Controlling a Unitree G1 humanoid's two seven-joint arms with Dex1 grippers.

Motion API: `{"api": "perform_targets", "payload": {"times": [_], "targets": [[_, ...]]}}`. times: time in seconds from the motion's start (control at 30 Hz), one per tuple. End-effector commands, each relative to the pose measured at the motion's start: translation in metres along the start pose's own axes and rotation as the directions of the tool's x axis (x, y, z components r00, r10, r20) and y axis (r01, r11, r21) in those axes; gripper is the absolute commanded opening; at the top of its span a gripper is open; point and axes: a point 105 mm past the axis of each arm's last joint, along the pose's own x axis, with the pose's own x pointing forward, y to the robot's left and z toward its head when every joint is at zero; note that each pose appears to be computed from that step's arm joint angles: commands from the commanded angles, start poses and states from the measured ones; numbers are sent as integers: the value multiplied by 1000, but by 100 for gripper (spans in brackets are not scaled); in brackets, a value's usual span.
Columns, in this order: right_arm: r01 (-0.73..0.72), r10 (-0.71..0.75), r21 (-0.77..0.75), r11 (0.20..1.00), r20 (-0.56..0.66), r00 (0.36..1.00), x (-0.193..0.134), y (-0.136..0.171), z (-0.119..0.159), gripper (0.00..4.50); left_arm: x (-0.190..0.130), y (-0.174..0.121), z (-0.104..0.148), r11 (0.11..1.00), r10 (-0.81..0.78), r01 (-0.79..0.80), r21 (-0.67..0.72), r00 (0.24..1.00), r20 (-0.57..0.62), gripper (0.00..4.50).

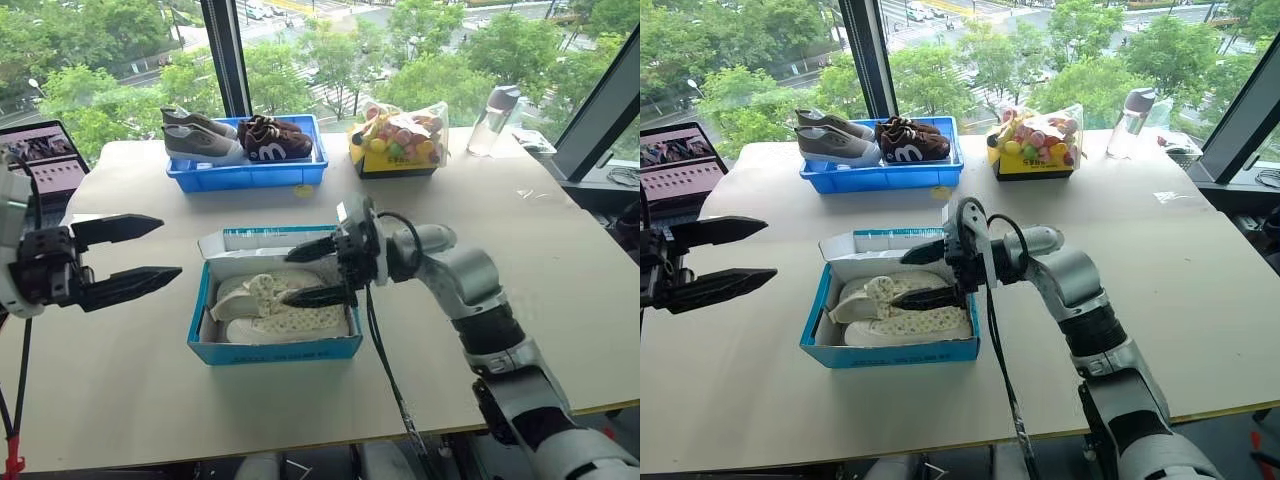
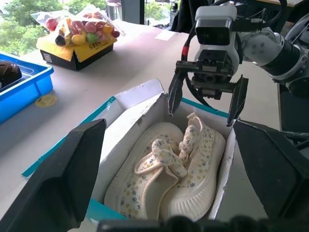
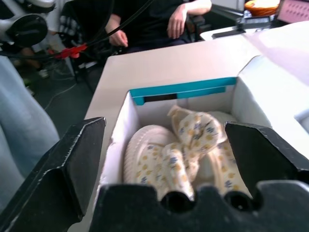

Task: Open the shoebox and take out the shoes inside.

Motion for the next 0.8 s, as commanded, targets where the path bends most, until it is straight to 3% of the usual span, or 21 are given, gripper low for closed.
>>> {"api": "perform_targets", "payload": {"times": [0.03, 0.27, 0.5, 0.63, 0.73, 0.8], "targets": [[117, -110, -119, 986, 66, 992, 1, -22, 25, 445, -7, 1, 13, 997, 23, -24, 69, 1000, 9, 450], [114, -115, -210, 971, 6, 993, 37, -39, 2, 445, -6, 0, 14, 997, 25, -26, 78, 1000, 9, 450], [-13, 6, -218, 976, -32, 999, 52, -25, -7, 445, -12, -2, 16, 995, 59, -59, 84, 998, 8, 450], [-70, 52, -180, 981, -101, 994, 57, -18, -30, 445, -14, -4, 15, 994, 72, -72, 84, 997, 7, 450], [-68, 46, -165, 984, -135, 990, 58, -18, -43, 381, -14, -5, 15, 993, 78, -78, 86, 997, 6, 450], [-70, 46, -160, 985, -148, 988, 57, -19, -48, 310, -14, -5, 15, 993, 80, -80, 88, 997, 5, 450]]}}
